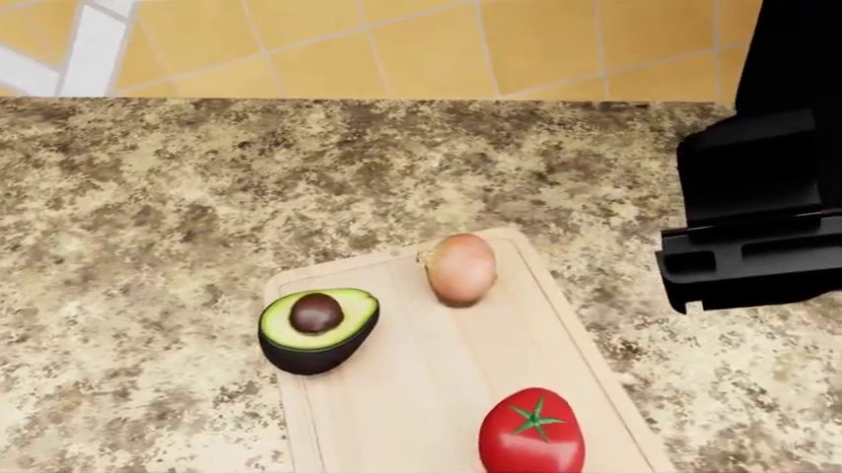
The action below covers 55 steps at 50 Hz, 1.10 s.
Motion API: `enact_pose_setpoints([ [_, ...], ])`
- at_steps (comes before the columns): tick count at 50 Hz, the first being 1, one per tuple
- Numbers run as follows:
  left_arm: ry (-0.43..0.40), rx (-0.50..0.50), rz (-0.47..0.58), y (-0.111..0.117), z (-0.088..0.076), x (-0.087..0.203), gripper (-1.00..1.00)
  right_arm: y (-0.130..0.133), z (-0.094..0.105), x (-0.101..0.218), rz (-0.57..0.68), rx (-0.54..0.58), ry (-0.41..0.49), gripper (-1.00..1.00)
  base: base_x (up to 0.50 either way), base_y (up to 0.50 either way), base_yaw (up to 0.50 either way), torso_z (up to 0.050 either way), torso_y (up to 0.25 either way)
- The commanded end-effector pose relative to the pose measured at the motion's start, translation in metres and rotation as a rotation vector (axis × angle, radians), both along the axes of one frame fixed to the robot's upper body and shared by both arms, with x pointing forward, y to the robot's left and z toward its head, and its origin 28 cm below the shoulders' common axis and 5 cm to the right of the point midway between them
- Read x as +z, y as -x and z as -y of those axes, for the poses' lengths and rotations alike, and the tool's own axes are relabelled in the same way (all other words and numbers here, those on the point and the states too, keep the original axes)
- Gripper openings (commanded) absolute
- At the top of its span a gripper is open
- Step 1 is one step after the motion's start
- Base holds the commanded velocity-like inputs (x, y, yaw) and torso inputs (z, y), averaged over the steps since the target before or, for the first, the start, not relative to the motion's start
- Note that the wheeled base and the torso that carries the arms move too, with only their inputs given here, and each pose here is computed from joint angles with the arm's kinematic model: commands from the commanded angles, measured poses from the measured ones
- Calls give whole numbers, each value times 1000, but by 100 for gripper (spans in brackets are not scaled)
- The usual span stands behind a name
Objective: Place the avocado, onion, tomato and bell pepper on the cutting board.
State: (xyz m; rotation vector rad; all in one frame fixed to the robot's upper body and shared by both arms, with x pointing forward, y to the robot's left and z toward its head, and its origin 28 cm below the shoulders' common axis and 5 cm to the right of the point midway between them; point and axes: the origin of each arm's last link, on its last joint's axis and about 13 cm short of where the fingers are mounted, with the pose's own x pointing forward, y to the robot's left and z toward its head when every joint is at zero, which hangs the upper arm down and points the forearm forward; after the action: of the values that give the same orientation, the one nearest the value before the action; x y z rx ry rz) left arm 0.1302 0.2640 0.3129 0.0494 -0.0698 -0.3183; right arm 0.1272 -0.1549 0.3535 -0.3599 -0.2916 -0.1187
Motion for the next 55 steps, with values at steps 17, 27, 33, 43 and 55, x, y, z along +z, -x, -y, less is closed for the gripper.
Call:
enact_pose_setpoints([
  [17,-11,-20,-6,-4,2,6,-100,2,2,-4,0,-4,-7,100,0,-211,0,0,0],
  [27,-109,-85,-72,-15,7,12,-100,1,2,-1,4,-4,-6,100,0,-32,0,0,0],
  [33,-148,-158,-151,-21,13,17,-100,2,4,1,6,-12,-3,100,0,0,0,0,0],
  [43,-164,-298,-277,-22,22,35,-100,2,4,0,7,-15,-4,100,0,0,0,0,0],
  [55,-234,-374,-401,-37,36,29,-100,0,6,-8,-4,-18,-16,100,0,0,0,0,0],
])
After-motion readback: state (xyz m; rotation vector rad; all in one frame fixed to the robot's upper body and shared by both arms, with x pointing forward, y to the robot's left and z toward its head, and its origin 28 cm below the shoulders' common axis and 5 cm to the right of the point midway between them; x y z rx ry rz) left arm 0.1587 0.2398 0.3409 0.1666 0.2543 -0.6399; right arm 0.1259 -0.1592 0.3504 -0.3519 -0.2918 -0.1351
